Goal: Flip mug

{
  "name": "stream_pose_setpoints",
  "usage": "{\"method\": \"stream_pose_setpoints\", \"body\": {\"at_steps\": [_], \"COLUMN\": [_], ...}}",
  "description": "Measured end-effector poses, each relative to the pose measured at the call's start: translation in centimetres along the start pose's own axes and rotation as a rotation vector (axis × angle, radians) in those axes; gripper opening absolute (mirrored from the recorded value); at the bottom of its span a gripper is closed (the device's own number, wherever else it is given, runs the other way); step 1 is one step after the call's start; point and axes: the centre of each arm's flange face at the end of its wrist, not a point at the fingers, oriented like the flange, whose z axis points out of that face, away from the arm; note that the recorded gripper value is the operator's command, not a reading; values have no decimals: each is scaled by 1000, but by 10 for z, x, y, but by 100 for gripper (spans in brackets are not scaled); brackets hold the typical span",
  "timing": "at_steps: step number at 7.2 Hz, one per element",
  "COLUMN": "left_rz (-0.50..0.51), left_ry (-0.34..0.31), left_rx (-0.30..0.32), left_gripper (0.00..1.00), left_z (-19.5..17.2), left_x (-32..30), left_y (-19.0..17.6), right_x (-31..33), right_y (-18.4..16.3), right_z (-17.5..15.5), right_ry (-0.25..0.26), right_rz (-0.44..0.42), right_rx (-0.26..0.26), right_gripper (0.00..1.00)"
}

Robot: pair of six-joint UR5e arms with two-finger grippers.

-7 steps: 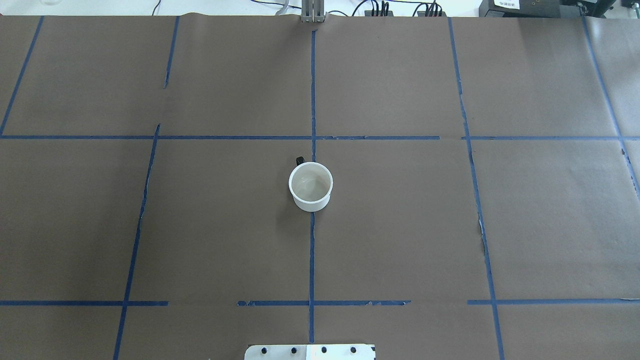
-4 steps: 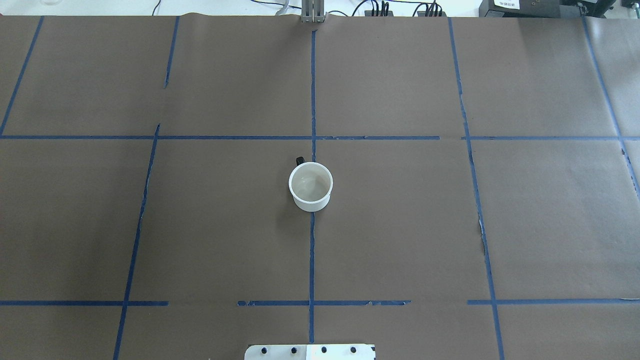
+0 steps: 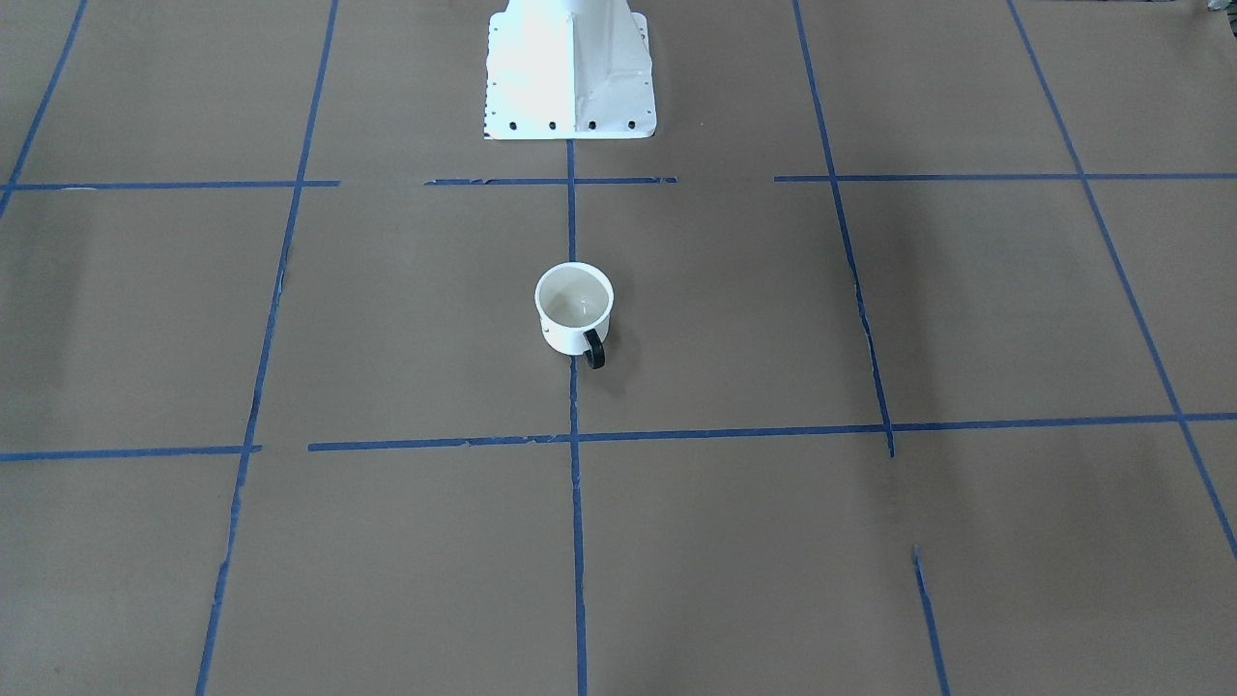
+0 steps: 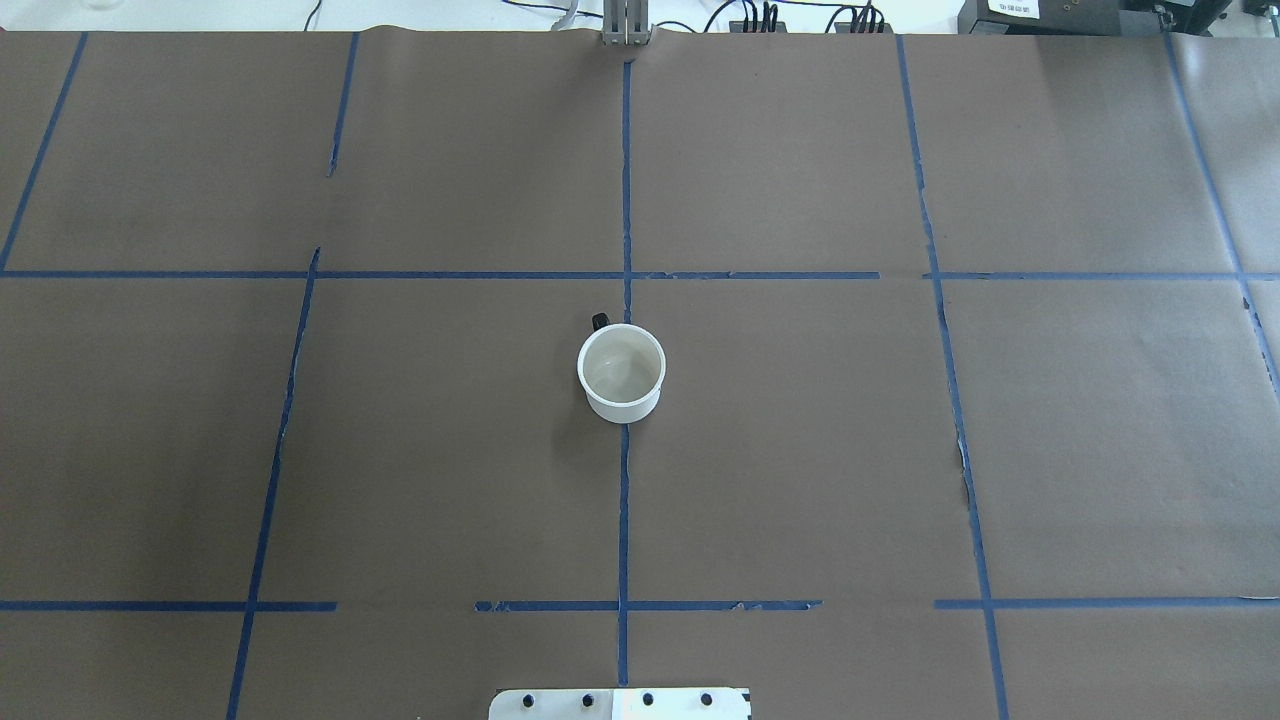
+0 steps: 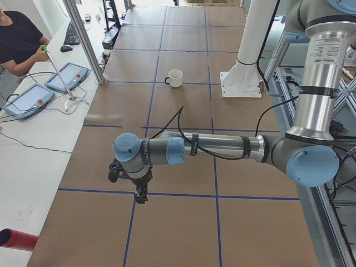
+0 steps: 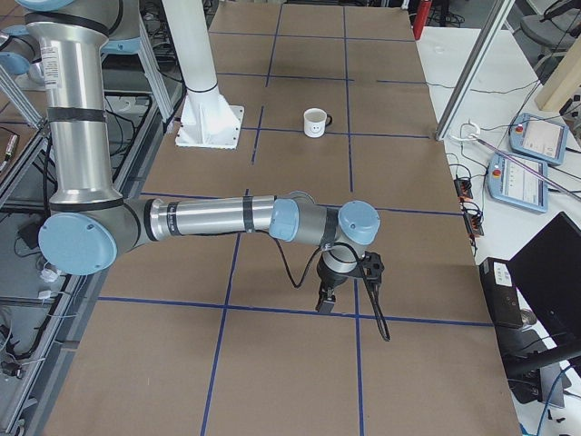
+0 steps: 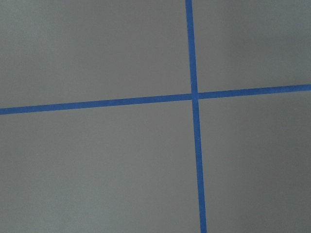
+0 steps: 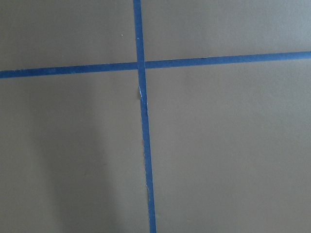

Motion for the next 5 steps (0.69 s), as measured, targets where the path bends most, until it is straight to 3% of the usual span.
{"method": "stream_pose_setpoints", "body": {"at_steps": [5], "left_rz": [10], "left_ry": [-2], "left_rx": [9], "left_gripper": [100], "left_z": [1], "left_x": [1], "left_y": [0], "right_x": [0], "right_y": [0], "right_z": [0], "right_ry": [0], "right_rz": [0], "right_rx": [0], "right_gripper": [100]}}
